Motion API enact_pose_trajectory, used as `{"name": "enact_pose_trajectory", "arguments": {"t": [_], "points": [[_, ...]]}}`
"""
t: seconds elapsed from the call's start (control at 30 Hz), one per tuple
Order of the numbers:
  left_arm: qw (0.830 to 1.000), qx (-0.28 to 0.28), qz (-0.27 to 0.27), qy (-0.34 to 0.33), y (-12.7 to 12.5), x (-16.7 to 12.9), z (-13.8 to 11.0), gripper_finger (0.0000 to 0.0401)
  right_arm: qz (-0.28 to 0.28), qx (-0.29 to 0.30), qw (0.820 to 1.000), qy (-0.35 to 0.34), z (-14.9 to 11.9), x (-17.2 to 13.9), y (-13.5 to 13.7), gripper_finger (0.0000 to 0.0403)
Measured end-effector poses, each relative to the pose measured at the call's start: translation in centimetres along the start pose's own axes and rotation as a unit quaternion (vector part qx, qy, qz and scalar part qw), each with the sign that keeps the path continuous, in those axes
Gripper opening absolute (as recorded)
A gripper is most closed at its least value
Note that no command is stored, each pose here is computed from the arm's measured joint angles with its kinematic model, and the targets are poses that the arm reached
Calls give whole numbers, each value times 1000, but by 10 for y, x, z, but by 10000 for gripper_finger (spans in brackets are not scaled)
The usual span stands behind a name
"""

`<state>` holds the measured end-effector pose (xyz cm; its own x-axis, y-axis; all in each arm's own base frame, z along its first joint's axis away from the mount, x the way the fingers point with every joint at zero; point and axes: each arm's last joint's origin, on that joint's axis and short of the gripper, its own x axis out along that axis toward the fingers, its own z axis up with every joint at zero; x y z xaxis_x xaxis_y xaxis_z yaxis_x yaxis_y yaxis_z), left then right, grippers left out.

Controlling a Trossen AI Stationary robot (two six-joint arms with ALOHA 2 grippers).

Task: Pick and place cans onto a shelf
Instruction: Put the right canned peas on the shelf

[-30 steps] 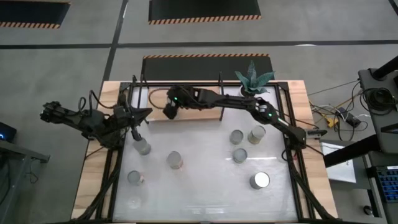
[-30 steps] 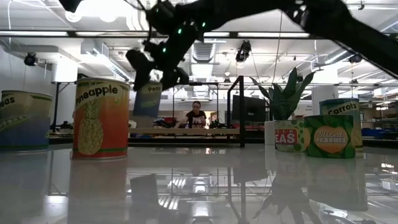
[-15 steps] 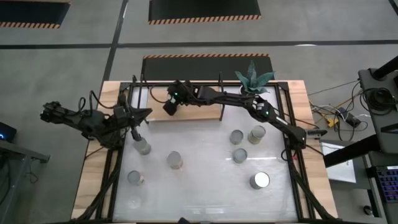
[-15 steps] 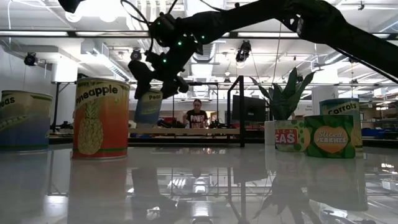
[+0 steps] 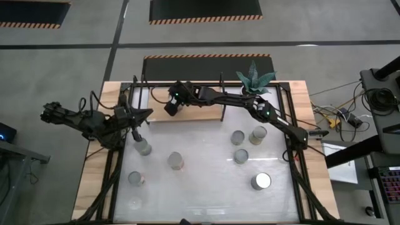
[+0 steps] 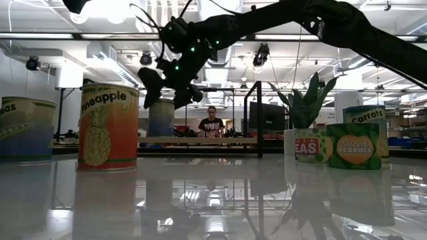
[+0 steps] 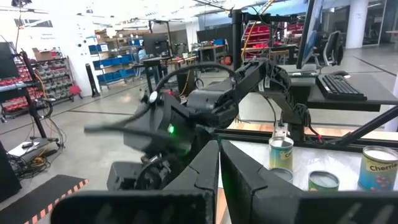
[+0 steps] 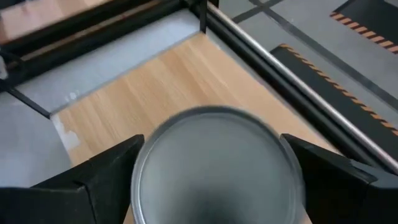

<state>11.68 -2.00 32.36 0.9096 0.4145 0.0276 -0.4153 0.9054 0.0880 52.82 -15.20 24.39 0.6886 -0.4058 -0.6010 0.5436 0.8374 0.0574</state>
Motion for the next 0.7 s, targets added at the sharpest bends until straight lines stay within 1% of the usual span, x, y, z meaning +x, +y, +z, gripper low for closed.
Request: {"name": "enact_pose_trajectory", "arguments": {"t": [0.13, 0.2, 0.27, 0.37, 0.47, 0.53, 0.63, 0.7], "points": [[1000, 0, 0, 1, 0, 0, 0, 0, 2, -4, 1000, -7, 12, -20, -1, 359], [1000, -3, -1, 3, -1, 0, -1, 0, 1, -13, 1000, 0, 18, -33, -3, 359], [1000, -7, -1, 10, -2, 2, -3, 0, 1, -34, 999, 6, 24, -49, -5, 358], [1000, -9, -2, 28, -8, 7, -7, 0, 2, -86, 996, 9, 35, -75, -8, 344], [999, 2, 0, 51, -16, 17, -14, 0, 0, -142, 990, 11, 42, -93, -15, 311], [997, 10, 8, 71, -21, 25, -16, 0, 0, -170, 985, 19, 43, -96, -21, 280], [989, 42, 23, 137, -24, 37, -18, 0, 23, -187, 982, 27, 45, -93, -36, 223], [980, 57, 37, 184, -23, 46, -19, 0, 42, -182, 982, 31, 46, -90, -47, 180]]}}
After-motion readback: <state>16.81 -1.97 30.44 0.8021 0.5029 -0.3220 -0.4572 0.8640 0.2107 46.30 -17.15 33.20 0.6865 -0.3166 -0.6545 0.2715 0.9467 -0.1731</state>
